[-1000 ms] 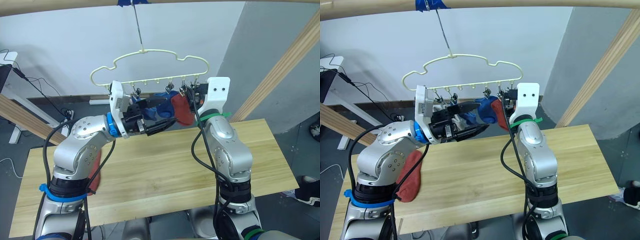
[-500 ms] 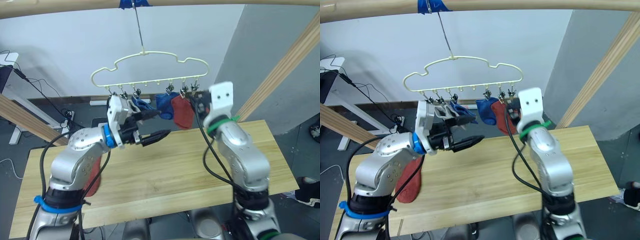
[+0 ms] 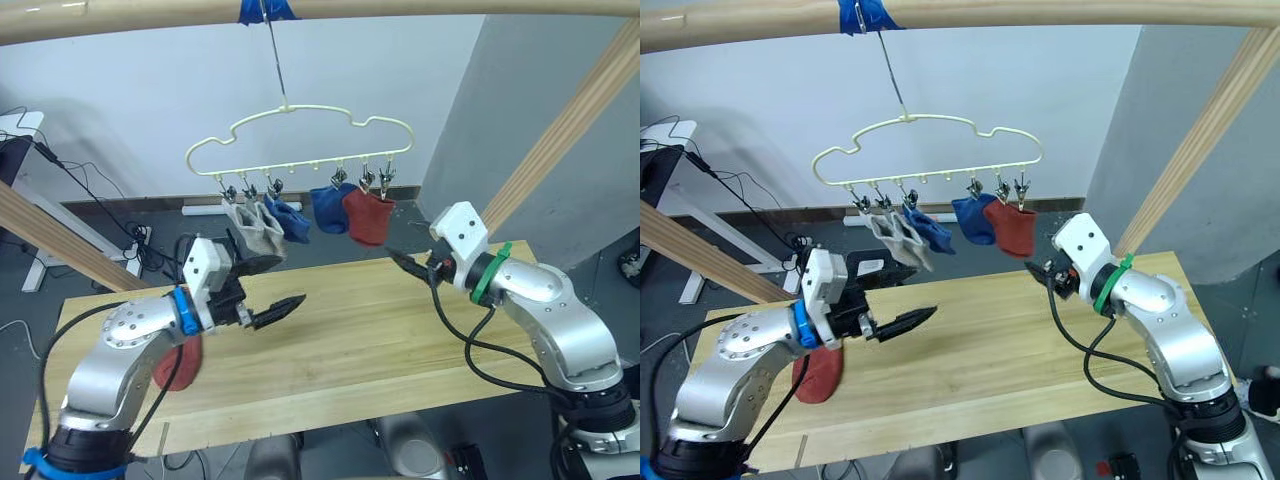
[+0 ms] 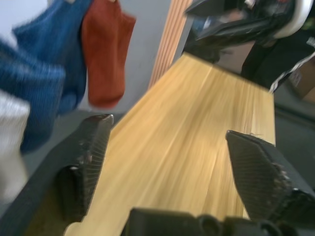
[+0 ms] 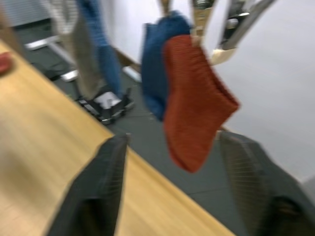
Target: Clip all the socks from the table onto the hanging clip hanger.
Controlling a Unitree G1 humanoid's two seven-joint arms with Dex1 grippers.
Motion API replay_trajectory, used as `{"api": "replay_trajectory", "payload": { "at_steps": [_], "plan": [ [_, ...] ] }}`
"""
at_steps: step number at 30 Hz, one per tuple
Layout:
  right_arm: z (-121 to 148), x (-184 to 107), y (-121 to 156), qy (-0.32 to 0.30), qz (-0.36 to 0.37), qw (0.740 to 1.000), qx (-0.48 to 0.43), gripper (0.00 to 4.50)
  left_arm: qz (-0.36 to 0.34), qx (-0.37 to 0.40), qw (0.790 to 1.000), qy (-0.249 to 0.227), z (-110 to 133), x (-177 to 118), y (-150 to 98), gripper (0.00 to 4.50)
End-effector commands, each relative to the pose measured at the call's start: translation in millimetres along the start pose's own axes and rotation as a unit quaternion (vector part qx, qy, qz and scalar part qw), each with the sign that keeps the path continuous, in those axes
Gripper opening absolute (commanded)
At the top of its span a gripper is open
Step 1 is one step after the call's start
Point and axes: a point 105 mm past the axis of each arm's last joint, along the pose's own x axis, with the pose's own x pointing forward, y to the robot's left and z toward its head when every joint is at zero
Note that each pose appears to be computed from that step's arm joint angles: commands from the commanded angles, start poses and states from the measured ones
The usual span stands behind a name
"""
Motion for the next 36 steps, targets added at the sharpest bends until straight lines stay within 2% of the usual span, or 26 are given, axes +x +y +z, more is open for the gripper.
{"api": "replay_trajectory", "payload": {
  "at_steps": [1,3,10,16,26,31,36],
  "plan": [
    [9.5,-7.9,-3.7,-0.02,0.019,1.0,-0.014,4.49,0.005,0.027,1.0,0.006,4.3,-11.5,0.1,4.5],
    [7.5,-11.1,-6.1,-0.012,0.033,0.999,-0.02,4.49,0.007,0.032,0.999,0.02,-0.8,-18.6,-1.7,4.5],
    [6.6,-17.0,-6.9,0.002,0.093,0.995,-0.034,4.49,0.027,0.053,0.998,0.017,3.6,-25.1,1.4,4.5],
    [9.7,-21.0,-9.0,0.0,0.123,0.991,-0.059,4.49,0.023,0.049,0.998,0.036,-0.6,-32.6,1.0,4.5],
    [3.5,-32.4,-16.3,-0.017,0.098,0.991,-0.084,4.49,0.023,0.05,0.998,0.025,9.2,-26.1,1.7,4.5],
    [5.1,-35.7,-17.6,-0.025,0.115,0.991,-0.07,4.49,0.022,0.066,0.997,0.021,9.4,-28.2,1.5,4.5],
    [6.3,-34.5,-22.9,-0.029,0.096,0.993,-0.056,4.49,0.015,0.072,0.997,0.009,12.0,-25.1,1.8,4.5]
  ]
}}
